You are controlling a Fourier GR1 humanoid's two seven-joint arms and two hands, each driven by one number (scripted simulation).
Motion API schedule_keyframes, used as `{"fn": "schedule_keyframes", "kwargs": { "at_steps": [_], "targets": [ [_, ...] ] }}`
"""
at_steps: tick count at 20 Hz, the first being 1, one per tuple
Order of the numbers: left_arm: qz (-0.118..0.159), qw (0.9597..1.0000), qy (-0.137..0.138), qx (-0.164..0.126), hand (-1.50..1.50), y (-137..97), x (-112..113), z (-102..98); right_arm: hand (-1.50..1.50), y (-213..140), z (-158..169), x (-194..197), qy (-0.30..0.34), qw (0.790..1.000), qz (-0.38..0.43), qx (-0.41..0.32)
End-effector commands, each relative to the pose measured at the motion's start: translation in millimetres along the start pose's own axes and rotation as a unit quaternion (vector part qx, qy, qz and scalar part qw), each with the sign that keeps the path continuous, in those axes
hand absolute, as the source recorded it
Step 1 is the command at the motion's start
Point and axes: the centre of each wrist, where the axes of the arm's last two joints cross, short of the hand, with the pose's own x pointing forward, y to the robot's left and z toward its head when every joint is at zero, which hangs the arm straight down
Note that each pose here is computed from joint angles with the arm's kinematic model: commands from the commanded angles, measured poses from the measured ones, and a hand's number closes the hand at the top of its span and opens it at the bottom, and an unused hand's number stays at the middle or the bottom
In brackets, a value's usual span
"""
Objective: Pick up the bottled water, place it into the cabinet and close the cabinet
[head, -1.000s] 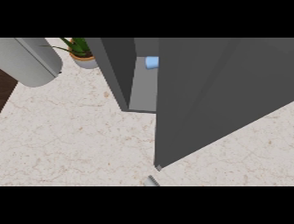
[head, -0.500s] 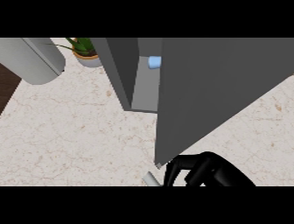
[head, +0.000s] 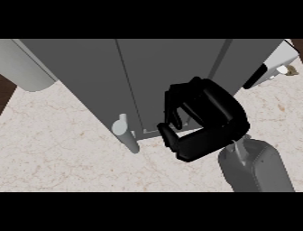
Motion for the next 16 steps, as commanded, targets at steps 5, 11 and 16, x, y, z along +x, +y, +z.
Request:
{"fn": "schedule_keyframes", "kwargs": {
  "at_steps": [5,11,16],
  "targets": [
    [0.007,0.9998,-0.008,0.018,-1.5,2.5,19.7,4.9,1.5,-43.9,-53.2,24.7,0.008,1.0,0.013,0.028],
    [-0.001,1.0,-0.001,0.001,-1.5,17.7,30.4,15.8,1.5,-41.3,-77.4,2.7,0.029,0.999,0.01,0.038],
    [0.011,0.9999,0.0,-0.011,-1.5,11.2,28.8,6.5,1.5,-30.1,-92.4,-2.6,0.033,0.998,-0.013,0.052]
  ]
}}
